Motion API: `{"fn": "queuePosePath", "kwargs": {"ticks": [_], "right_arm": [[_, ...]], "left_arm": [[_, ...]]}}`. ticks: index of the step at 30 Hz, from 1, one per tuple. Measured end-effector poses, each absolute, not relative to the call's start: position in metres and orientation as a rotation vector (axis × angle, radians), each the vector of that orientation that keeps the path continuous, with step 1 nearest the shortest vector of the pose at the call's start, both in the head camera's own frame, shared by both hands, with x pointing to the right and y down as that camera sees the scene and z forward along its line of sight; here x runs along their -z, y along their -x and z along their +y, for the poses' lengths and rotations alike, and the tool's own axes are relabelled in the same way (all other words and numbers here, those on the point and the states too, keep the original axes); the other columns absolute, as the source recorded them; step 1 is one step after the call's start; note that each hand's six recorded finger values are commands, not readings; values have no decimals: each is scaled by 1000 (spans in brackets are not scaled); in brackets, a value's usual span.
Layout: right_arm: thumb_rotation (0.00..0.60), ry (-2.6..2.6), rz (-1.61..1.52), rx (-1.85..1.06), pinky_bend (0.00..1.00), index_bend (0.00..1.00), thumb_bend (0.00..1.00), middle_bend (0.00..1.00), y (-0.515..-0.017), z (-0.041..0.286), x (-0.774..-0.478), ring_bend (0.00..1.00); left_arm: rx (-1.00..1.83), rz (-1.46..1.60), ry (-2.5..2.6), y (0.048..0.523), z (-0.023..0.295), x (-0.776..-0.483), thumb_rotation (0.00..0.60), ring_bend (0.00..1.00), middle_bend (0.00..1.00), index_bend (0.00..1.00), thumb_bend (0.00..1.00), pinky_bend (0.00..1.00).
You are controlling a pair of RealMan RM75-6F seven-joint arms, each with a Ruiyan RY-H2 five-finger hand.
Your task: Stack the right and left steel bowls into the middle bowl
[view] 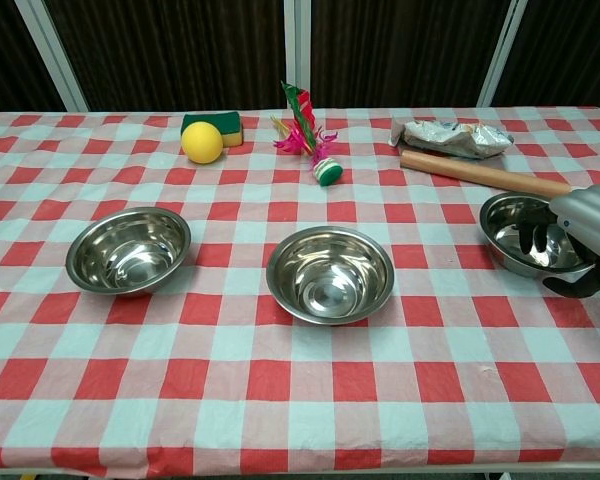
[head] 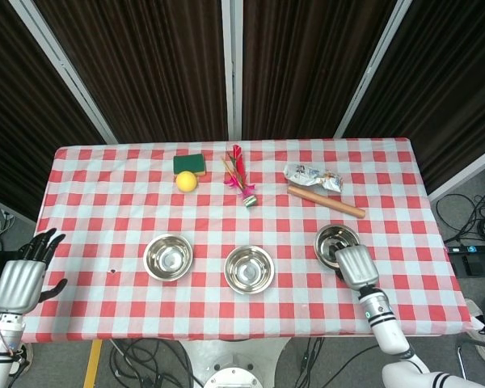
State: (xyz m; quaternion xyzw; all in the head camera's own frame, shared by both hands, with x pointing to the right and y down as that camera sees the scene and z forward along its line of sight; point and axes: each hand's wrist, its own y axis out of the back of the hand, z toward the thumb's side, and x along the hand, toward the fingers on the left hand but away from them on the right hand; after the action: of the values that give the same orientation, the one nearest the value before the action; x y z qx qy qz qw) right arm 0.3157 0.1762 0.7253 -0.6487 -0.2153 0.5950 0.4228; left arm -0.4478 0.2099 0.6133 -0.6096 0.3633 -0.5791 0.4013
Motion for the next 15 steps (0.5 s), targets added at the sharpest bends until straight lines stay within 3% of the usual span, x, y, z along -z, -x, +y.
{"fn": "queuePosePath", "kwargs": {"ticks": [15], "right_arm": [[600, 1616, -531, -1480, 634, 535, 265, 496, -305, 166, -737, 611]], "left_arm": [[1472, 912, 1554, 451, 210, -617, 600, 132, 174, 163, 225, 260]]}}
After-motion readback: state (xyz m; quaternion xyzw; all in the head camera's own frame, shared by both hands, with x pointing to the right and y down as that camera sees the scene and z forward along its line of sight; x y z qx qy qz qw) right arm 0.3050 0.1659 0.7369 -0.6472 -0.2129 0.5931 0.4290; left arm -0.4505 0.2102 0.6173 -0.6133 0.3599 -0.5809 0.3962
